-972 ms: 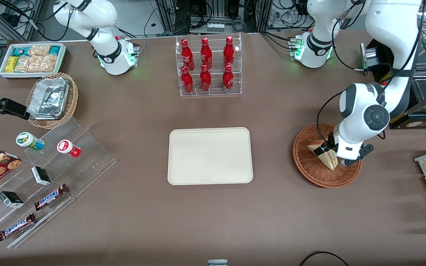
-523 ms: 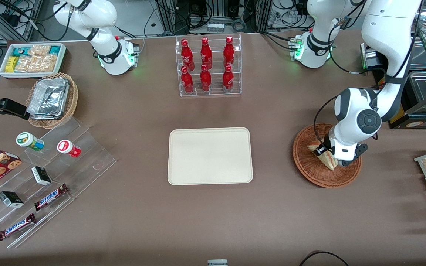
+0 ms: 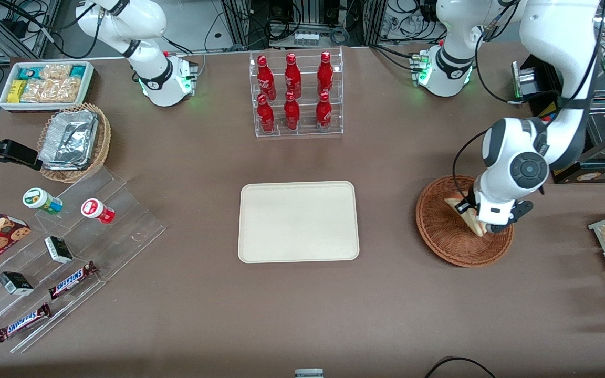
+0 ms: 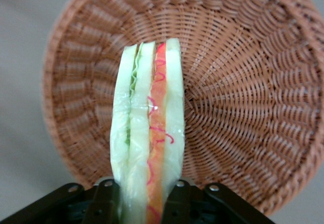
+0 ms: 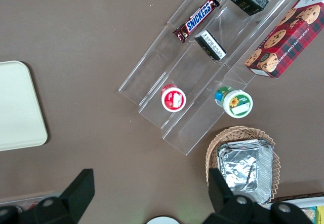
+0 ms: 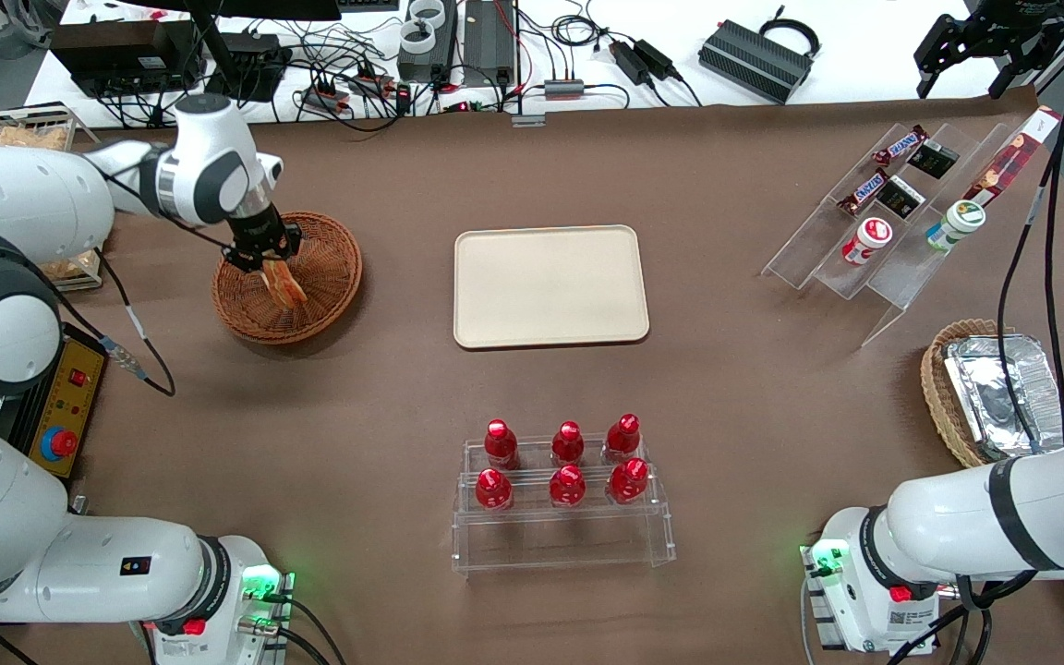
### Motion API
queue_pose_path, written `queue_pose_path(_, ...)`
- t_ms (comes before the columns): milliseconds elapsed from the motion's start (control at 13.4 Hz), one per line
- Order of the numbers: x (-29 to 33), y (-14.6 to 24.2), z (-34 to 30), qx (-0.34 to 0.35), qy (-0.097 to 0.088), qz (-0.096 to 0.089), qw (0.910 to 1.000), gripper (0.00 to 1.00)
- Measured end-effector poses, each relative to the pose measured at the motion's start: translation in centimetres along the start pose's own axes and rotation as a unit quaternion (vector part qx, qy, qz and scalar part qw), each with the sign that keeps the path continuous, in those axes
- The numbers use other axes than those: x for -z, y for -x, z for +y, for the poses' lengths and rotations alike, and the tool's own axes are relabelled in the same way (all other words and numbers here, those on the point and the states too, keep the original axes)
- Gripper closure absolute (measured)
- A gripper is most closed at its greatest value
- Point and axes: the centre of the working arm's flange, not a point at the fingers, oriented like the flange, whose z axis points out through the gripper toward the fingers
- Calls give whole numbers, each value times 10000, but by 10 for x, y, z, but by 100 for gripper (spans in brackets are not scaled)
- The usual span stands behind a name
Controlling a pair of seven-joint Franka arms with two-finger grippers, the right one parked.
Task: Place sandwich from basket to tray
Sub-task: 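Lower the left gripper and close it on the wrapped sandwich, then lift the sandwich and carry it over the cream tray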
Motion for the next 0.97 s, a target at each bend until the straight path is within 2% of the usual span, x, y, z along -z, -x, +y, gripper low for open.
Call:
queue_pose_path(150, 38, 8, 18, -172, -41, 33, 9998, 81)
queue_pose_path(374, 75, 51, 77, -777, 72, 254, 9966, 81)
queue_pose_path(748, 77, 151, 189, -1844, 157, 413, 9819, 81)
queue_pose_path(972, 63, 191, 249, -2296, 278, 452, 9718, 81)
